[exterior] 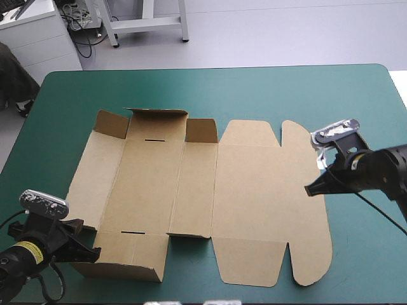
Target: Fold the box
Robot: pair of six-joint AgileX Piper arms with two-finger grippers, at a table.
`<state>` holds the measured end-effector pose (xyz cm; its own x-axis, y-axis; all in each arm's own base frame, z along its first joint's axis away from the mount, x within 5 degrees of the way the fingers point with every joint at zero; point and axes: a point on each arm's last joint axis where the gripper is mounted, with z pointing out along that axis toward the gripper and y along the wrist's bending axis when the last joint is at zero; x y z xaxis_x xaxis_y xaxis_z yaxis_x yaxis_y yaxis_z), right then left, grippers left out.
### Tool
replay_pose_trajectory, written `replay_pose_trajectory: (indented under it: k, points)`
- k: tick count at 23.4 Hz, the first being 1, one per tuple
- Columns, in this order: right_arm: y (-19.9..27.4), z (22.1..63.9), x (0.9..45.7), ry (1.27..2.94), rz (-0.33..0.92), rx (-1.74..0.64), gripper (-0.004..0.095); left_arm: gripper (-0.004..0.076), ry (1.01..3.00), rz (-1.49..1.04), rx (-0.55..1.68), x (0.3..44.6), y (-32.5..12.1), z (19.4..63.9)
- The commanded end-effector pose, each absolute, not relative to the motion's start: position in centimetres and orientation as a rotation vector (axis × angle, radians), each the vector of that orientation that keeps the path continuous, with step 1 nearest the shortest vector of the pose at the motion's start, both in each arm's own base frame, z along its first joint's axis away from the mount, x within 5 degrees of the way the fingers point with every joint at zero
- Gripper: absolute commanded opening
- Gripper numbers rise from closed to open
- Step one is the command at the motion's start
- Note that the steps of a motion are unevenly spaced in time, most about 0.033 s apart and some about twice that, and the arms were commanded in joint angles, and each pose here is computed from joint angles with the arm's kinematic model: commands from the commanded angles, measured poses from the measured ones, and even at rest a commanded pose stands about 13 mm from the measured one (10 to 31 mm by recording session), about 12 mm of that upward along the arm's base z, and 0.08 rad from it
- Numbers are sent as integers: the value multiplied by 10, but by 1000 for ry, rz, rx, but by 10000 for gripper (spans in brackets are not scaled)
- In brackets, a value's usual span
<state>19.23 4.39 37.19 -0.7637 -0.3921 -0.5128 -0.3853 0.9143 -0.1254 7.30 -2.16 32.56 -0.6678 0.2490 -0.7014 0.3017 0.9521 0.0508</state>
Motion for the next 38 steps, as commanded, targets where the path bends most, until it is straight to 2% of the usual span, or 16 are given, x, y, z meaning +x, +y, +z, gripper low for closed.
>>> replay_pose_trajectory:
  k: [1, 7, 12, 16, 20, 25, 32, 38]
  points:
    - [35, 383, 163, 2431, -6, -490, -23, -32, 2255, -114, 372, 77, -24, 342]
    - [24, 376, 112, 2355, 22, -437, -23, -27, 2294, -87, 373, 86, -27, 357]
    - [14, 358, 68, 2298, 32, -406, -23, -17, 2363, -125, 426, 123, -51, 376]
    - [12, 350, 56, 2281, 36, -396, -23, -17, 2381, -227, 568, 146, -74, 383]
    - [11, 342, 55, 2309, 35, -401, -23, -6, 2427, -335, 755, 172, -100, 366]
    - [13, 341, 55, 2317, 52, -402, -23, -6, 2449, -447, 786, 199, -115, 348]
    - [13, 339, 55, 2322, 52, -403, -23, -6, 2417, -760, 611, 231, -71, 345]
    - [13, 337, 55, 2328, 52, -404, -23, -6, 2338, -819, 285, 237, 2, 354]
